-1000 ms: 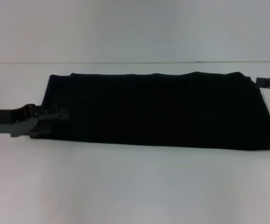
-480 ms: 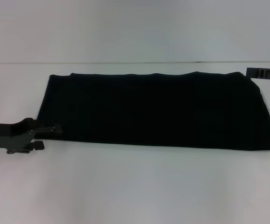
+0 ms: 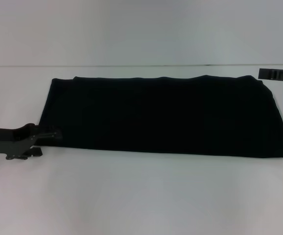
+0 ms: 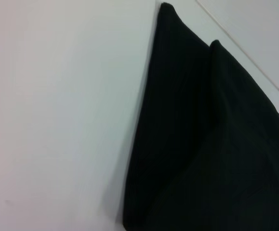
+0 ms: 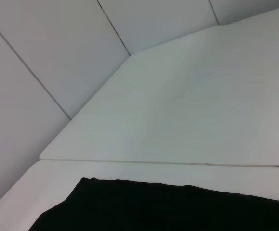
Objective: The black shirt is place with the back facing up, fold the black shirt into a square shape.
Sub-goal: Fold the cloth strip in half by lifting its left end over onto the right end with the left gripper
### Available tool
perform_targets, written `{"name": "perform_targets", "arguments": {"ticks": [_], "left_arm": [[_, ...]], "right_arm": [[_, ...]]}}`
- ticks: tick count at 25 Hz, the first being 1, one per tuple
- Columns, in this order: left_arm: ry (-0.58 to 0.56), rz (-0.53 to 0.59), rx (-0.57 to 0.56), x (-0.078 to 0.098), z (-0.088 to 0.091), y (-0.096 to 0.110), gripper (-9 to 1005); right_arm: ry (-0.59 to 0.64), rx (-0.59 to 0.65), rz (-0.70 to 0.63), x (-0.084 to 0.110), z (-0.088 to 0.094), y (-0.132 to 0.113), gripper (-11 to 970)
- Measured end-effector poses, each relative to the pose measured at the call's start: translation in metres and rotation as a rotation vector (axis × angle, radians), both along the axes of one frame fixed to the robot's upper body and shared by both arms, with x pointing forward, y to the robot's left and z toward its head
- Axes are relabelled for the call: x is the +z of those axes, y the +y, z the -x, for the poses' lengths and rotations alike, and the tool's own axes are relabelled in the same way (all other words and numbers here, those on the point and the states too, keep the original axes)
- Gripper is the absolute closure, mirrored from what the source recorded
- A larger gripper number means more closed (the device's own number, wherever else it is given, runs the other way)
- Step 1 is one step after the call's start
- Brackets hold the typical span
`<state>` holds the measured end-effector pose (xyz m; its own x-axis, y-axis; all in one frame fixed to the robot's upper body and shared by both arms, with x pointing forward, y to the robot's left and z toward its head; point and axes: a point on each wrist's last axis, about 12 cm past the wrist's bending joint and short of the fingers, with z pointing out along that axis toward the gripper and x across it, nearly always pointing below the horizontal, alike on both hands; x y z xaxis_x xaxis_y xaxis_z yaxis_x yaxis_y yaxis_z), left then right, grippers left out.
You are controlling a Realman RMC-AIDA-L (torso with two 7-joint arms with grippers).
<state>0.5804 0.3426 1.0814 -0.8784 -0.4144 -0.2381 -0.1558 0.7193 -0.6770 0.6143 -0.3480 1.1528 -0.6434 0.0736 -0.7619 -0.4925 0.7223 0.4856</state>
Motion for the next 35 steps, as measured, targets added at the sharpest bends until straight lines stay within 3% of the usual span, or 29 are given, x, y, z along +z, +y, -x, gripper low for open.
{"name": "perform_targets", "arguments": {"ticks": [35], "left_arm": [[-0.022, -0.064, 0.035, -0.001, -0.013, 0.0, 110]], "right_arm": [[-0.018, -0.02, -0.011, 0.004, -0.003, -0.001, 29]]}}
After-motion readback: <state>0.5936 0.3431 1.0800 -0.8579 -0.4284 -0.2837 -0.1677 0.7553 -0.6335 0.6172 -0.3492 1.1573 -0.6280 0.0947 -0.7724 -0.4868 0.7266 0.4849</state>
